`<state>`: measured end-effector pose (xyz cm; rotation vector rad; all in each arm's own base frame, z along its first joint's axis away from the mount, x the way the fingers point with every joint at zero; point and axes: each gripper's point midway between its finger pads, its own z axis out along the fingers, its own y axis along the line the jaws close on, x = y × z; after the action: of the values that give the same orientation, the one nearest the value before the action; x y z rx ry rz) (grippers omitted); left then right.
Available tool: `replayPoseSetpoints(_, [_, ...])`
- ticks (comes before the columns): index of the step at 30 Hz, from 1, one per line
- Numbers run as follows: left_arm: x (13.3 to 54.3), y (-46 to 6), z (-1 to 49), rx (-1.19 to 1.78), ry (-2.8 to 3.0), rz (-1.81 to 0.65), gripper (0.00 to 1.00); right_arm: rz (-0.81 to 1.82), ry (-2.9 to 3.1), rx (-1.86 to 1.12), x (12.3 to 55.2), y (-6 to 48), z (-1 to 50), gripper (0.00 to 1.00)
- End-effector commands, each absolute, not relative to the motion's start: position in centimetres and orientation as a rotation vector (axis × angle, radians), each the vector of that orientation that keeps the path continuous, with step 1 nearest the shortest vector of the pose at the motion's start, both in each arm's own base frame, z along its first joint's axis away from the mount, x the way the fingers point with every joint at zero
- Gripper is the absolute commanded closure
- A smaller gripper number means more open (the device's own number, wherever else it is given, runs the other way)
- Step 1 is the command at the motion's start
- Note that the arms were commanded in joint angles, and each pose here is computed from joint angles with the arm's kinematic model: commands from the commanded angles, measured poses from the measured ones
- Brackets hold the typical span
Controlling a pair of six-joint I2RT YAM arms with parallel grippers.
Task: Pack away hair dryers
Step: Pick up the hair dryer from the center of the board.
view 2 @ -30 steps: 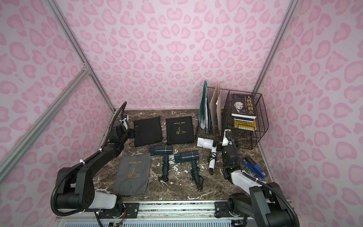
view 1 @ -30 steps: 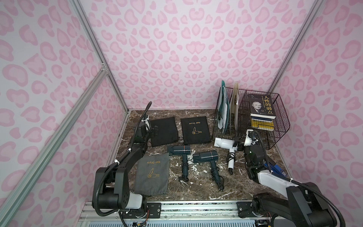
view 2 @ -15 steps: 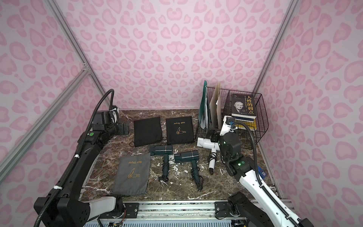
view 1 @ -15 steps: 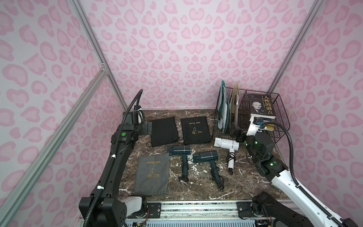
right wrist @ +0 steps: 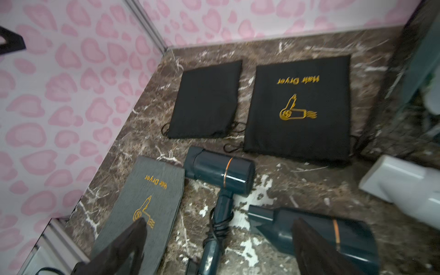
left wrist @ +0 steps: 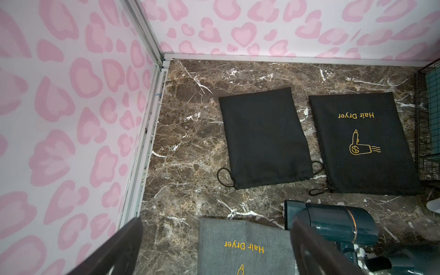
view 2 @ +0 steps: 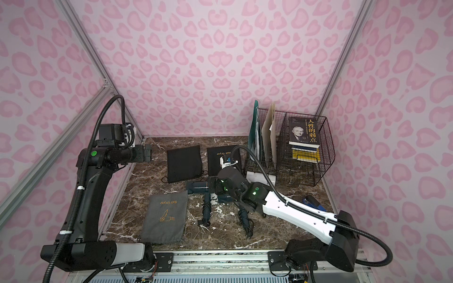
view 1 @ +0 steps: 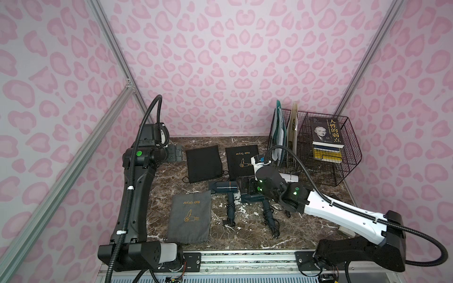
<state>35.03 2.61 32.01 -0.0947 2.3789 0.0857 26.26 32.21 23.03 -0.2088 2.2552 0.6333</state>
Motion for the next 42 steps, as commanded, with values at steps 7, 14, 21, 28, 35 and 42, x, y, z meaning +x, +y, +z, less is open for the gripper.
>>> replayPoseSetpoints(7, [34.0,0.7,29.9,-0.075,2.480,-0.070,0.01,0.680,2.529,-0.151,22.6,36.4,15.2,0.13])
replayPoseSetpoints(14, [33.3,-0.3,28.6,-0.035,2.506,-0.135,0.01,0.578,2.710,-0.163,21.5,37.8,9.0,0.14])
replayPoseSetpoints(21, [33.1,-0.9,28.3,0.018,2.500,-0.168,0.01,0.431,2.798,-0.178,21.9,38.1,4.9,0.21])
replayPoseSetpoints(28, [33.1,-1.3,28.1,0.019,2.503,-0.195,0.01,0.321,2.814,-0.119,23.1,36.6,2.5,0.23])
replayPoseSetpoints(35, [33.2,-1.4,28.4,0.025,2.493,-0.206,0.01,0.253,2.820,-0.148,24.1,36.9,1.6,0.29])
replayPoseSetpoints(42, [33.0,-1.9,28.0,0.037,2.505,-0.242,0.01,0.169,2.819,-0.196,24.7,37.3,1.1,0.34])
